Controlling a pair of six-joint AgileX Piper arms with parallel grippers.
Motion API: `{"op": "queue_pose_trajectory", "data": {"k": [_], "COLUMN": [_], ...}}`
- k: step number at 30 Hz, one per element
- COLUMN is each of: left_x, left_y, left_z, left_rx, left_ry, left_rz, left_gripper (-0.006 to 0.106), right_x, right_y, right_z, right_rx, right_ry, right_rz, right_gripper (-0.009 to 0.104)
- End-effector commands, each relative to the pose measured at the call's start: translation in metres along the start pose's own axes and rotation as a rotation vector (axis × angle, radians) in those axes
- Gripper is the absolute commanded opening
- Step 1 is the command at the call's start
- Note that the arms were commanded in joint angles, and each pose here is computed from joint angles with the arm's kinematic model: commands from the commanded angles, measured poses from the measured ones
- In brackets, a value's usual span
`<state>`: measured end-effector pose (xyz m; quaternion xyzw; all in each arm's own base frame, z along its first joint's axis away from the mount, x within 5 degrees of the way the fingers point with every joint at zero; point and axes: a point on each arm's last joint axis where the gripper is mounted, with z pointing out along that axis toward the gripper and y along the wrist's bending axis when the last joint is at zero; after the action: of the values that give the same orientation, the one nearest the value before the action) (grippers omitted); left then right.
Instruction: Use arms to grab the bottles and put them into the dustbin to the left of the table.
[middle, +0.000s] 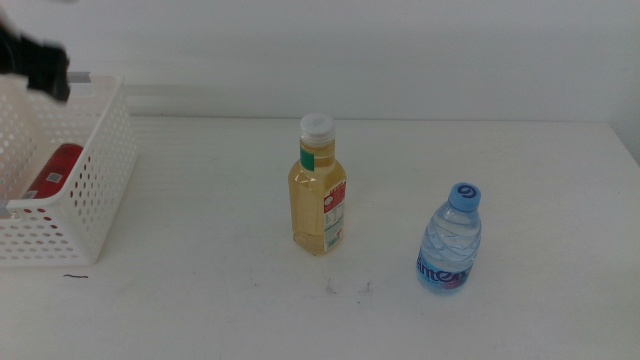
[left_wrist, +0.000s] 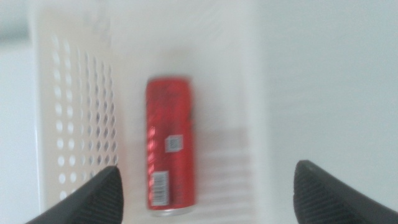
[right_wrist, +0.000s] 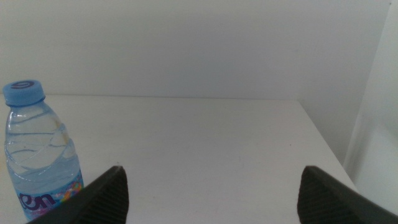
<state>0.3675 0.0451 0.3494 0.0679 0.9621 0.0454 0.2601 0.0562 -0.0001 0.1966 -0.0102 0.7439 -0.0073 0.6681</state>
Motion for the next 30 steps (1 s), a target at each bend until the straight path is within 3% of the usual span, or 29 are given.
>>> {"op": "queue_pose_trajectory", "data": {"k": [1, 7, 12, 18, 26, 30], "left_x": [0.009, 0.058, 0.105, 0.16, 0.247, 0.254], "left_y": [-0.023, -0.075, -0.101, -0.125, -0.154, -0.167], "left_z": [-0.047, -0.109, -0.118, -0.088, -0.009, 0.024], "left_rx": [0.019, 0.117, 0.187, 0.253, 0.324, 0.322], "left_ry": [-0.109, -0.378, -0.554, -0.773, -1.091, -1.009], "left_rz": [0.024, 0.078, 0.099, 0.095, 0.066, 0.12], "left_gripper": [0.094, 0.094, 0.094, 0.094, 0.094, 0.094], "right_x": [0.0, 0.0, 0.0, 0.0, 0.0, 0.0], "right_y": [0.0, 0.0, 0.0, 0.0, 0.0, 0.0], "right_z": [0.0, 0.0, 0.0, 0.0, 0.0, 0.0], "right_rx": [0.006, 0.006, 0.006, 0.006, 0.006, 0.006], "right_ry": [-0.014, -0.014, -0.014, -0.014, -0.014, -0.014], "right_rz": [-0.015, -0.015, -0.015, -0.015, -0.015, -0.015], "right_gripper": [0.081, 0.081, 0.081, 0.081, 0.081, 0.081]}}
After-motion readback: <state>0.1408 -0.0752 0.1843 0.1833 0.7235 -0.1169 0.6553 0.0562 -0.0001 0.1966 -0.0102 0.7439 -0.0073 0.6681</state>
